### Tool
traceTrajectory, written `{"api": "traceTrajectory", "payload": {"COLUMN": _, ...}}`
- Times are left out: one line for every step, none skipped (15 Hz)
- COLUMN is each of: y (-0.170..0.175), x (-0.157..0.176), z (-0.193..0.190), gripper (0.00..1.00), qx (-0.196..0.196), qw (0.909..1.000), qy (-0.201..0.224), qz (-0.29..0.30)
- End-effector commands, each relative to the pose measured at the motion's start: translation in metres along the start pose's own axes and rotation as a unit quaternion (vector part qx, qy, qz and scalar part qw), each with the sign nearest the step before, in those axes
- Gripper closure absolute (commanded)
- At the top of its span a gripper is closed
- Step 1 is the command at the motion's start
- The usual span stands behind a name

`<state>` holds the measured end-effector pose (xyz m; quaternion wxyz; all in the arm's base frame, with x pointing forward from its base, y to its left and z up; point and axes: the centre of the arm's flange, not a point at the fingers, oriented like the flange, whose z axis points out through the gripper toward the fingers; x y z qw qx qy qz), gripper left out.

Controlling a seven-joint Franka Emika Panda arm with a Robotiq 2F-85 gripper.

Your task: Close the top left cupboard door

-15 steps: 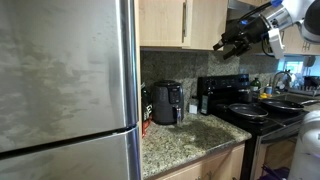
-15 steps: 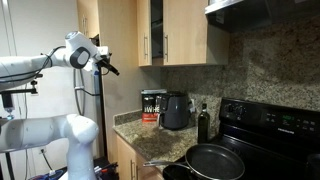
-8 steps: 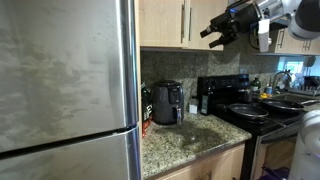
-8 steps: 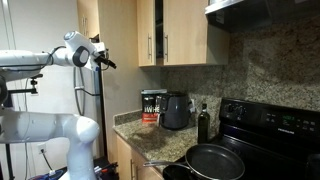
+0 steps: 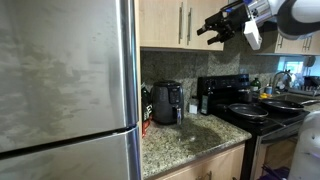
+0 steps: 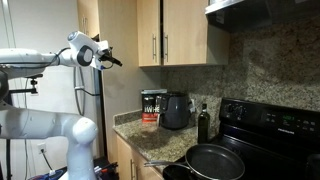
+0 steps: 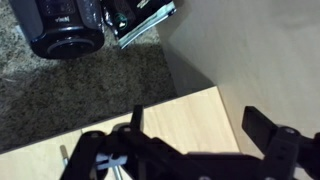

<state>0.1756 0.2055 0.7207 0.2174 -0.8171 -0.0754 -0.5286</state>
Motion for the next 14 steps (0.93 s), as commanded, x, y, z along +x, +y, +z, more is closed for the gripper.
{"api": "traceTrajectory", "payload": {"y": 0.015, "x": 0.063, "z": 0.045, "gripper": 0.00, "qx": -0.067, "qw": 0.9946, "qy": 0.067, "qz": 0.041}}
{"api": "traceTrajectory", "payload": {"y": 0.020, "x": 0.076, "z": 0.052, "gripper": 0.00, "qx": -0.077, "qw": 0.9921, "qy": 0.085, "qz": 0.050}}
{"api": "traceTrajectory", "payload": {"y": 0.024, "x": 0.089, "z": 0.061, "gripper": 0.00, "qx": -0.076, "qw": 0.9909, "qy": 0.091, "qz": 0.064}}
{"api": "traceTrajectory", "payload": {"y": 0.026, "x": 0.098, "z": 0.067, "gripper": 0.00, "qx": -0.074, "qw": 0.9896, "qy": 0.099, "qz": 0.074}}
{"api": "traceTrajectory", "payload": {"y": 0.025, "x": 0.101, "z": 0.071, "gripper": 0.00, "qx": -0.069, "qw": 0.9886, "qy": 0.104, "qz": 0.084}}
{"api": "traceTrajectory", "payload": {"y": 0.037, "x": 0.078, "z": 0.052, "gripper": 0.00, "qx": -0.073, "qw": 0.9905, "qy": 0.092, "qz": 0.071}}
{"api": "traceTrajectory", "payload": {"y": 0.037, "x": 0.083, "z": 0.058, "gripper": 0.00, "qx": -0.073, "qw": 0.9903, "qy": 0.092, "qz": 0.074}}
{"api": "traceTrajectory", "payload": {"y": 0.038, "x": 0.083, "z": 0.060, "gripper": 0.00, "qx": -0.074, "qw": 0.9905, "qy": 0.089, "qz": 0.074}}
{"api": "traceTrajectory", "payload": {"y": 0.037, "x": 0.082, "z": 0.059, "gripper": 0.00, "qx": -0.073, "qw": 0.9906, "qy": 0.090, "qz": 0.073}}
{"api": "traceTrajectory", "payload": {"y": 0.036, "x": 0.083, "z": 0.056, "gripper": 0.00, "qx": -0.072, "qw": 0.9905, "qy": 0.092, "qz": 0.073}}
{"api": "traceTrajectory", "payload": {"y": 0.035, "x": 0.083, "z": 0.053, "gripper": 0.00, "qx": -0.071, "qw": 0.9905, "qy": 0.094, "qz": 0.072}}
{"api": "traceTrajectory", "payload": {"y": 0.034, "x": 0.083, "z": 0.052, "gripper": 0.00, "qx": -0.071, "qw": 0.9904, "qy": 0.095, "qz": 0.071}}
{"api": "traceTrajectory", "payload": {"y": 0.034, "x": 0.083, "z": 0.051, "gripper": 0.00, "qx": -0.071, "qw": 0.9903, "qy": 0.096, "qz": 0.071}}
{"api": "traceTrajectory", "payload": {"y": 0.034, "x": 0.082, "z": 0.051, "gripper": 0.00, "qx": -0.071, "qw": 0.9903, "qy": 0.096, "qz": 0.071}}
